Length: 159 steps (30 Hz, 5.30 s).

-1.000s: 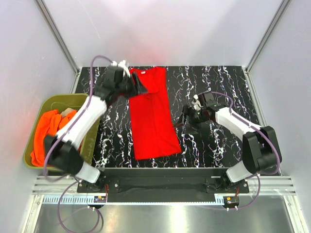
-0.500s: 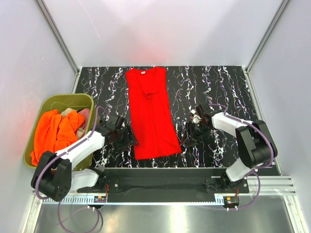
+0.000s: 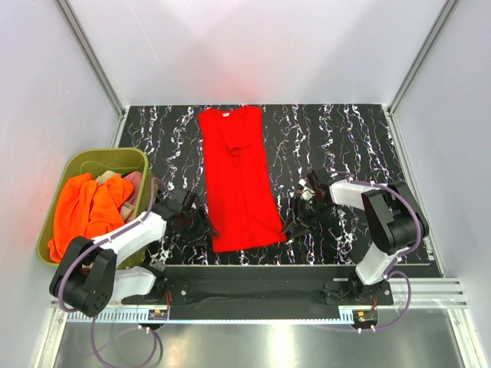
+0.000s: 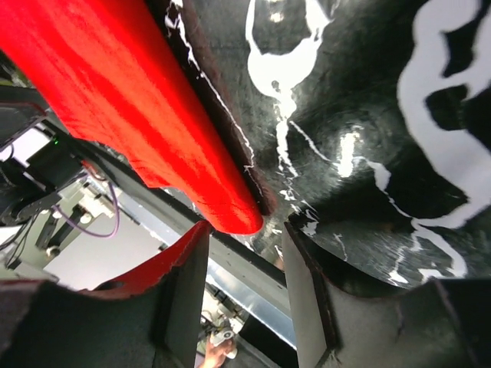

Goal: Fold and stack the t-shirts
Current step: Fold the tshirt

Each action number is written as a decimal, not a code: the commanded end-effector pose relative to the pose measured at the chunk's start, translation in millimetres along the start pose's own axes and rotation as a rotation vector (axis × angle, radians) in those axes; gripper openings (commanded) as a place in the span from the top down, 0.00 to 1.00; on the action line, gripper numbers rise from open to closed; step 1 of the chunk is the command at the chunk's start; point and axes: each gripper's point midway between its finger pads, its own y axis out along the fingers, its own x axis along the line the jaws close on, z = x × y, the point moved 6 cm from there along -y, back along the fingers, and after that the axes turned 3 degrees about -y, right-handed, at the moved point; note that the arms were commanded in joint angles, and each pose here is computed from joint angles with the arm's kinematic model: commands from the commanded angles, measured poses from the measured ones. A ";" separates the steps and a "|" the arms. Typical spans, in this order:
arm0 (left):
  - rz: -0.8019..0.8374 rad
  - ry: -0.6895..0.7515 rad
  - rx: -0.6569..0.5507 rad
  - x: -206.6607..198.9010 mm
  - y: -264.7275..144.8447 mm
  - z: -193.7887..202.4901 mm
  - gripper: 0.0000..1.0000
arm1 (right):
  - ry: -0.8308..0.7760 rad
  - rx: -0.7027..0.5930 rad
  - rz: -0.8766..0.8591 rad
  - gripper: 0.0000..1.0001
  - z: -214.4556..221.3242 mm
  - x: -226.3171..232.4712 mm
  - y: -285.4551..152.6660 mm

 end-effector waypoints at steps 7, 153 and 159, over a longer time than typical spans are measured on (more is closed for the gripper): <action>0.011 -0.045 0.028 14.6 9.6 13.6 0.53 | 0.003 0.044 -0.049 0.52 6.4 -9.5 16.6; 0.152 0.211 -0.040 -88.5 -22.9 -150.7 0.52 | -0.256 -0.313 0.105 0.19 -155.3 120.7 -46.3; 0.073 0.170 -0.035 -58.6 -15.4 -153.5 0.52 | -0.247 -0.213 -0.003 0.53 -137.8 97.6 -22.5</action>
